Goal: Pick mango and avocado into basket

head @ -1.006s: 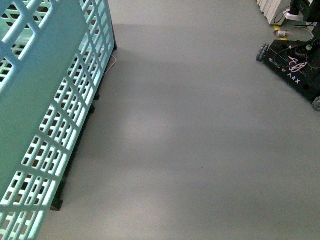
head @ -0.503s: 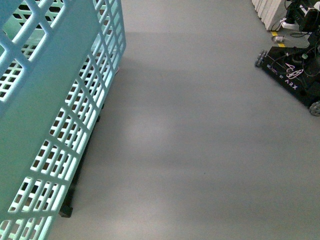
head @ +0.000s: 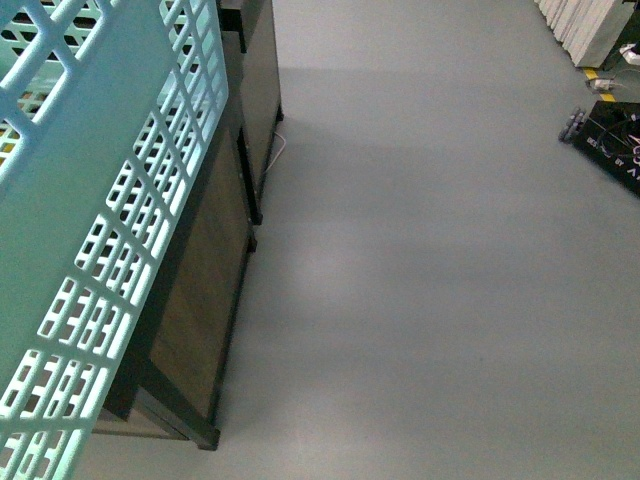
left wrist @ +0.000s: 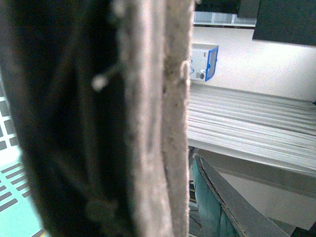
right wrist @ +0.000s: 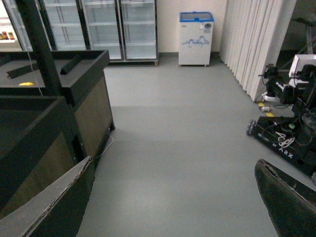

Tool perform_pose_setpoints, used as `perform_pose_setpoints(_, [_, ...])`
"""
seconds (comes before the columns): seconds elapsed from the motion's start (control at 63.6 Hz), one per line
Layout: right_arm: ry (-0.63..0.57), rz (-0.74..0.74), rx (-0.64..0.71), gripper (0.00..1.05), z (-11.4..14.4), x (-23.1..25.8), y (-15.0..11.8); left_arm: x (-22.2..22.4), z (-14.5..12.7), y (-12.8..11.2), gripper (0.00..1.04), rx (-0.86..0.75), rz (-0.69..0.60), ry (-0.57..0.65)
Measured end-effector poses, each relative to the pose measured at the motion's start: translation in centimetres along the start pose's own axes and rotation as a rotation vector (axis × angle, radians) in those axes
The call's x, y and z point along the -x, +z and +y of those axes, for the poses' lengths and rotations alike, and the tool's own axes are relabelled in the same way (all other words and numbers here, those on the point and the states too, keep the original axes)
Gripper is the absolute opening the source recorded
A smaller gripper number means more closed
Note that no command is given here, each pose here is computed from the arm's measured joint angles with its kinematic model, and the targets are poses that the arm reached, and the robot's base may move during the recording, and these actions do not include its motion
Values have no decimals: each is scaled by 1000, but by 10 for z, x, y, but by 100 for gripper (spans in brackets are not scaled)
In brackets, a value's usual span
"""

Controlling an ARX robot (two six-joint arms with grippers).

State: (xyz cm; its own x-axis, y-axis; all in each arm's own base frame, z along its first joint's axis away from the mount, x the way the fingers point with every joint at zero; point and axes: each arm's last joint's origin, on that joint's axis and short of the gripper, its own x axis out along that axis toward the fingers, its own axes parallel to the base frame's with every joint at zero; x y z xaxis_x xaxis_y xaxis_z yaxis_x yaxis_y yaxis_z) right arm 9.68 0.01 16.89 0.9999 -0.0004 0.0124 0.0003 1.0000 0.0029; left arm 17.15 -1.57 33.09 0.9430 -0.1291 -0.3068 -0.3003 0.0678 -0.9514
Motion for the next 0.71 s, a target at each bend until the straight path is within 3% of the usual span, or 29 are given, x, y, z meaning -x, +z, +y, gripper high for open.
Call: perform_pose_setpoints(0.708, [1, 0, 0, 96, 0, 0, 0, 0, 0, 0, 28, -1, 0, -1])
